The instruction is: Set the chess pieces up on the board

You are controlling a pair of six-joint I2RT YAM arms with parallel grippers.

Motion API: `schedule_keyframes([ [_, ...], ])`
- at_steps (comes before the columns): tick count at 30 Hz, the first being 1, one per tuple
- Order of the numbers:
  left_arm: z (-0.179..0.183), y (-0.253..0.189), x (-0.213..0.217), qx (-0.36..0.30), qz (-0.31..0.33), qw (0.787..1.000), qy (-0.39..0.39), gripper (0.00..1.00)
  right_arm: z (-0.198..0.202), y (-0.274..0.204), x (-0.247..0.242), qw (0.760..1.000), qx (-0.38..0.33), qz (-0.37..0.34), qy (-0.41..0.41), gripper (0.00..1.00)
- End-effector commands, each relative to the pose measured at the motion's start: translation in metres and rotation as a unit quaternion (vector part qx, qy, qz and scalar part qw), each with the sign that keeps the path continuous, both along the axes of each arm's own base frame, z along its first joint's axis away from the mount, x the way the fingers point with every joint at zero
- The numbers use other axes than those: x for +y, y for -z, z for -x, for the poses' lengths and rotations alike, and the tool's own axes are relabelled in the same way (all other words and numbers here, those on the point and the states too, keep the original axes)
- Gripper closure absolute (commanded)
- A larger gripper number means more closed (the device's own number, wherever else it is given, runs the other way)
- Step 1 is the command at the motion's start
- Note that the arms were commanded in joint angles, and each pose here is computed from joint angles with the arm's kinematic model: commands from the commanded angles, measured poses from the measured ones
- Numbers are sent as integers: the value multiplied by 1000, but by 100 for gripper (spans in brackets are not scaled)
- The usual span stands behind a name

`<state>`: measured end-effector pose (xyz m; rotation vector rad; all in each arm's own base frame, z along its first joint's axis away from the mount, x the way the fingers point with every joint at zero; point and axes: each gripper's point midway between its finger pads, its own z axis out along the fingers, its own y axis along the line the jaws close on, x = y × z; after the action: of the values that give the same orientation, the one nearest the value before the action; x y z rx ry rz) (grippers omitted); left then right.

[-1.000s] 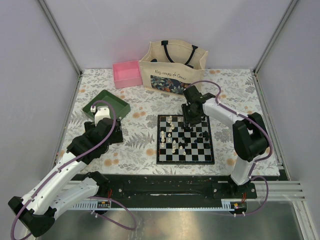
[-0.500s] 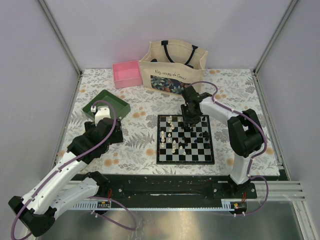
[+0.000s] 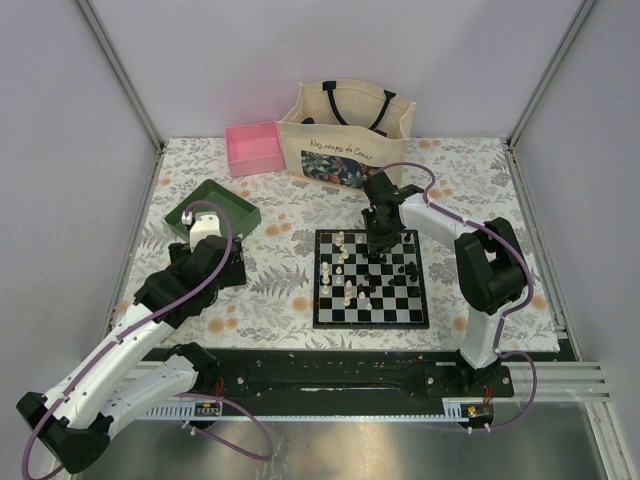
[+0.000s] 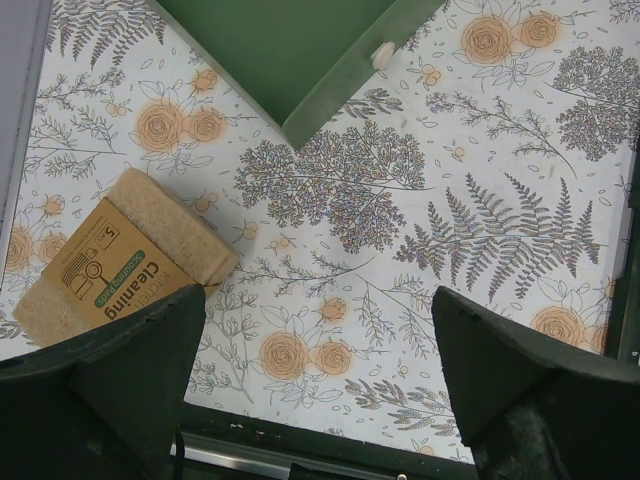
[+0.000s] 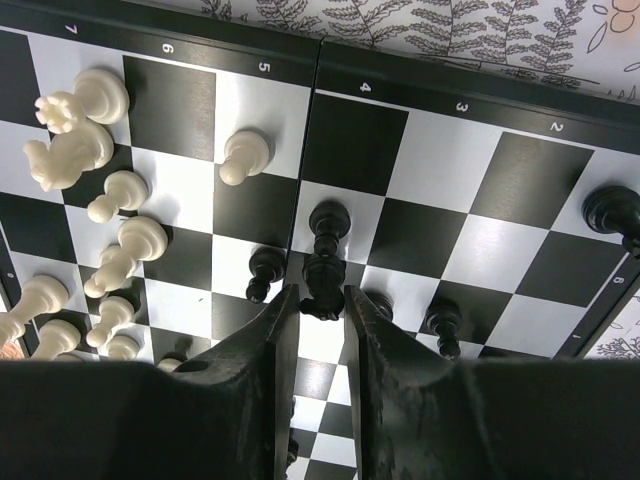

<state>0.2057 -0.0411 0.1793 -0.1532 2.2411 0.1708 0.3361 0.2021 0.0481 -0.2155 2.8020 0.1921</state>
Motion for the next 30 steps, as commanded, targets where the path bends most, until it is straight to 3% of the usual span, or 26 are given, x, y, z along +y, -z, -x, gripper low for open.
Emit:
schedule_keyframes([
  [1,-7,-16,-5,-23,15,1000,4,1,-1,-16,12,1000,-10,-23,-13,69],
  [10,-7,-15,-4,-21,15,1000,3,1,-2,-28,9,999,-26,-25,-8,72],
  [18,-7,-16,-4,-23,16,1000,3,1,-18,-43,-13,997,-65,24,17,73],
  [30,-6,-18,-4,-27,20,999,5,1,-29,-46,-59,995,-67,28,74,73],
])
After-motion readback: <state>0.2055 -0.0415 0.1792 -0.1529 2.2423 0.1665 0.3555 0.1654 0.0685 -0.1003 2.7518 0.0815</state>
